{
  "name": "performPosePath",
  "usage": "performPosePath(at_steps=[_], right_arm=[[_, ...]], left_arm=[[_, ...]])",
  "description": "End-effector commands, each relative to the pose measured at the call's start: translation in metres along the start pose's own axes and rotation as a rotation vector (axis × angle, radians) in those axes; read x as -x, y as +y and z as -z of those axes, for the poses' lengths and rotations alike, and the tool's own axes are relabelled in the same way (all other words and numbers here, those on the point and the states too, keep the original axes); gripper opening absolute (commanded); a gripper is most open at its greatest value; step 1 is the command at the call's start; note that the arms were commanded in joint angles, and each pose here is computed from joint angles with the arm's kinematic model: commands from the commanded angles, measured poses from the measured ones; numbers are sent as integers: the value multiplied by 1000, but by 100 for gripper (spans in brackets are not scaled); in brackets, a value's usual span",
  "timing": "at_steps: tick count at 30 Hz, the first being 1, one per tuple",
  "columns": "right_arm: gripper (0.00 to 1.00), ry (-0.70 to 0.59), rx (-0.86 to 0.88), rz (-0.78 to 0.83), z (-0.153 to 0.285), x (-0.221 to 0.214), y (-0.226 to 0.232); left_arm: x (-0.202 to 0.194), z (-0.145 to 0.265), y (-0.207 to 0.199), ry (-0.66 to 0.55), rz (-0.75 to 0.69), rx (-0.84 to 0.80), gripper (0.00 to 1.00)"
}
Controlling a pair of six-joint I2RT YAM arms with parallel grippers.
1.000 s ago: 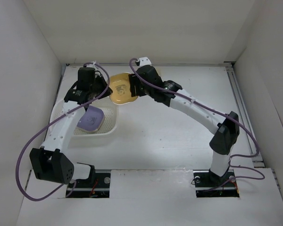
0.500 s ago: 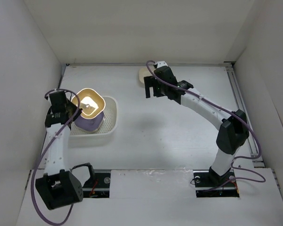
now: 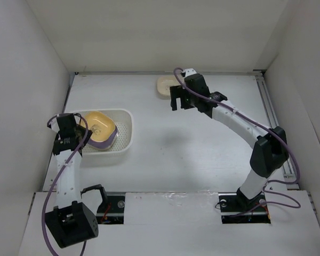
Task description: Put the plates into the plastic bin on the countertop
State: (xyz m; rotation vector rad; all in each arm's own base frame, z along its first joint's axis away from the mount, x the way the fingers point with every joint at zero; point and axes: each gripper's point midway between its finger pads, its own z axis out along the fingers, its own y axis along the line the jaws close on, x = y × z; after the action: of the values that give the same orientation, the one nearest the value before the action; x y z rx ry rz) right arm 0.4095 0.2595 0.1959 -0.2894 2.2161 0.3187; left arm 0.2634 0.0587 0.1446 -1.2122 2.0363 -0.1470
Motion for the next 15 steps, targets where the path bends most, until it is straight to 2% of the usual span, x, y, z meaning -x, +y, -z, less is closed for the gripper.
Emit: performPosePath(at_steps=[1, 3, 4, 5, 9, 10, 12, 13, 14, 15], right_arm=[[100, -125, 28, -10, 17, 39, -2], [100, -133, 32, -17, 18, 43, -5], [100, -135, 22, -12, 17, 45, -11], [100, -143, 24, -13, 19, 49, -10], [100, -150, -7, -20, 4, 61, -29], [100, -171, 3, -25, 3, 76, -36], [100, -139, -19, -23, -25, 74, -50], [100, -186, -28, -31, -24, 103, -61], [100, -186, -26, -22, -33, 110, -64], [100, -104, -40, -9, -62, 90, -68]], left_arm=[[7, -4, -6, -20, 19, -14, 26], [7, -4, -6, -20, 19, -14, 57], [7, -1, -8, -24, 19, -30, 87], [8, 1, -9, -30, 20, -36, 99], [14, 17, -21, -59, 0, -109, 100], [18, 26, -27, -74, -14, -149, 100], [21, 38, -36, -87, -29, -201, 100], [24, 44, -40, -99, -63, -226, 100], [31, 53, -45, -129, -75, -251, 100], [32, 56, -46, -132, -87, -252, 100]])
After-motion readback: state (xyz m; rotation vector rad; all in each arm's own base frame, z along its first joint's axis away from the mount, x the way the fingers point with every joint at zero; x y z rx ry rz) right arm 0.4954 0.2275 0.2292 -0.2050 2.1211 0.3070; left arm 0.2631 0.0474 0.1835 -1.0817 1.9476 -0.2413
